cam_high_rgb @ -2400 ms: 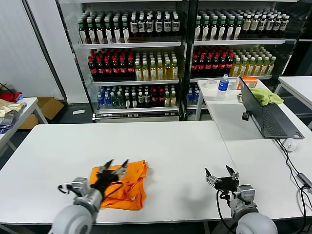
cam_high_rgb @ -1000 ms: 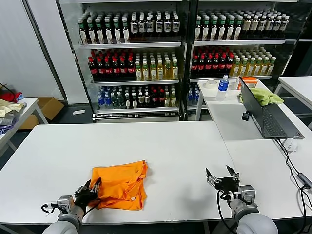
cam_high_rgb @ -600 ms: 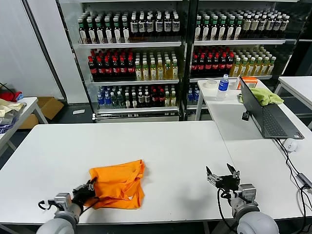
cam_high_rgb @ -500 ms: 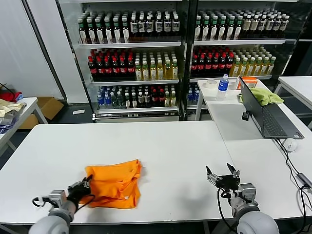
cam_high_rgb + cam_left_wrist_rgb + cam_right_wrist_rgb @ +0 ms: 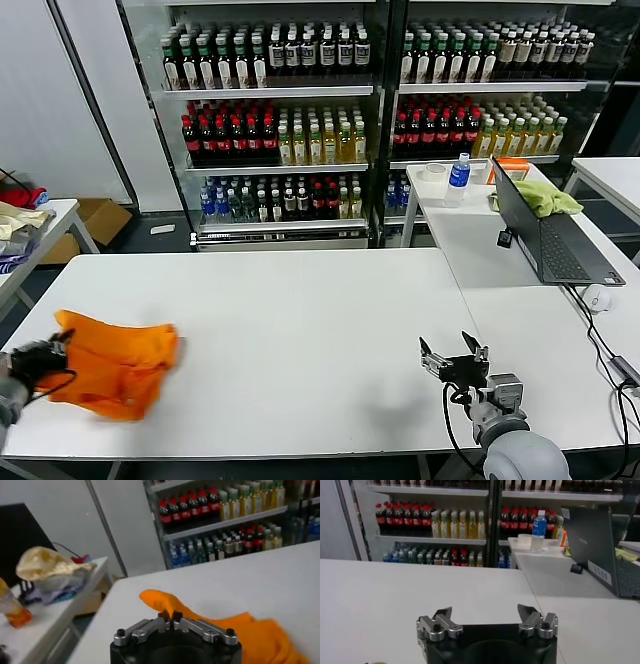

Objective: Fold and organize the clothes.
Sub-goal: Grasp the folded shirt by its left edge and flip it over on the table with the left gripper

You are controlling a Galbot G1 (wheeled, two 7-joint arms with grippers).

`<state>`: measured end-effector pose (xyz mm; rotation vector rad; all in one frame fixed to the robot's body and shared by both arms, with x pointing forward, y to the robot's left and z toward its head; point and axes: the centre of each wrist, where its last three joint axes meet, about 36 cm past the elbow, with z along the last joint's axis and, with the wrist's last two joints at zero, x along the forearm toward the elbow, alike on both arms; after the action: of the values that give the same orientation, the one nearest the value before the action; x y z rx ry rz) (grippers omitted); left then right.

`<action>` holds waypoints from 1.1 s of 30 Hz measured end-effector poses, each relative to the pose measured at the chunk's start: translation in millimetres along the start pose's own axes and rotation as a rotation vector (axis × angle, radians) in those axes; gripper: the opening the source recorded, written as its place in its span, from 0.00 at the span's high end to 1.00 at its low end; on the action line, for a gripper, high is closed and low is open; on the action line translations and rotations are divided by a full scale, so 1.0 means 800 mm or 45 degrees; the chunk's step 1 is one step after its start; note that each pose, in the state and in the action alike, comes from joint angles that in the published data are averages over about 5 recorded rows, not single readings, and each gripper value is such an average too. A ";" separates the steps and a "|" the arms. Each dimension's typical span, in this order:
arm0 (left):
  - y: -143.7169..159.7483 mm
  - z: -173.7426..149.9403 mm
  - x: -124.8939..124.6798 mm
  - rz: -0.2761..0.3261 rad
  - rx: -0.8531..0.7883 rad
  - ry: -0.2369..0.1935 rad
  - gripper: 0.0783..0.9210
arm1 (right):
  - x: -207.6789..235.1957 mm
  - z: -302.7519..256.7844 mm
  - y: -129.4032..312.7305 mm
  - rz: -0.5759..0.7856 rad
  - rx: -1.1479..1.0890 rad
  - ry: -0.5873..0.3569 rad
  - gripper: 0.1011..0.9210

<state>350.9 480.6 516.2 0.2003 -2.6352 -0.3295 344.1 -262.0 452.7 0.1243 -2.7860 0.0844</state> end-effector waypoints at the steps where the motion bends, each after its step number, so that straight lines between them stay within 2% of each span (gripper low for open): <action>1: 0.002 -0.005 0.002 0.004 -0.003 -0.007 0.99 | 0.000 0.000 0.000 0.001 0.000 0.001 0.12; 3: -0.004 -0.013 0.006 0.026 0.001 -0.025 0.99 | 0.001 0.001 -0.001 0.003 0.000 0.003 0.12; 6: -0.036 -0.016 0.014 0.098 0.027 -0.053 0.99 | 0.000 0.001 -0.002 0.010 0.003 0.004 0.12; 14: -0.183 0.008 0.037 0.426 0.176 -0.059 0.99 | 0.001 0.000 -0.004 0.025 0.009 0.006 0.12; 18: -0.234 0.008 0.044 0.537 0.260 -0.074 0.99 | 0.002 0.001 -0.005 0.030 0.011 0.010 0.12; 22: -0.272 0.005 0.044 0.611 0.325 -0.087 0.99 | 0.003 0.001 -0.007 0.036 0.015 0.011 0.12; 28: -0.315 0.000 0.038 0.682 0.389 -0.096 0.99 | 0.005 -0.001 -0.011 0.047 0.022 0.008 0.12; 31: -0.334 0.000 0.035 0.721 0.416 -0.090 0.96 | 0.004 -0.002 -0.012 0.048 0.021 0.004 0.12; 33: -0.345 0.000 0.036 0.755 0.434 -0.093 0.89 | 0.004 -0.004 -0.012 0.047 0.021 0.001 0.12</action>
<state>349.0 209.7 455.2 -0.4870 -2.6527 0.3156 342.9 -271.4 457.0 0.0775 -2.7874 0.1170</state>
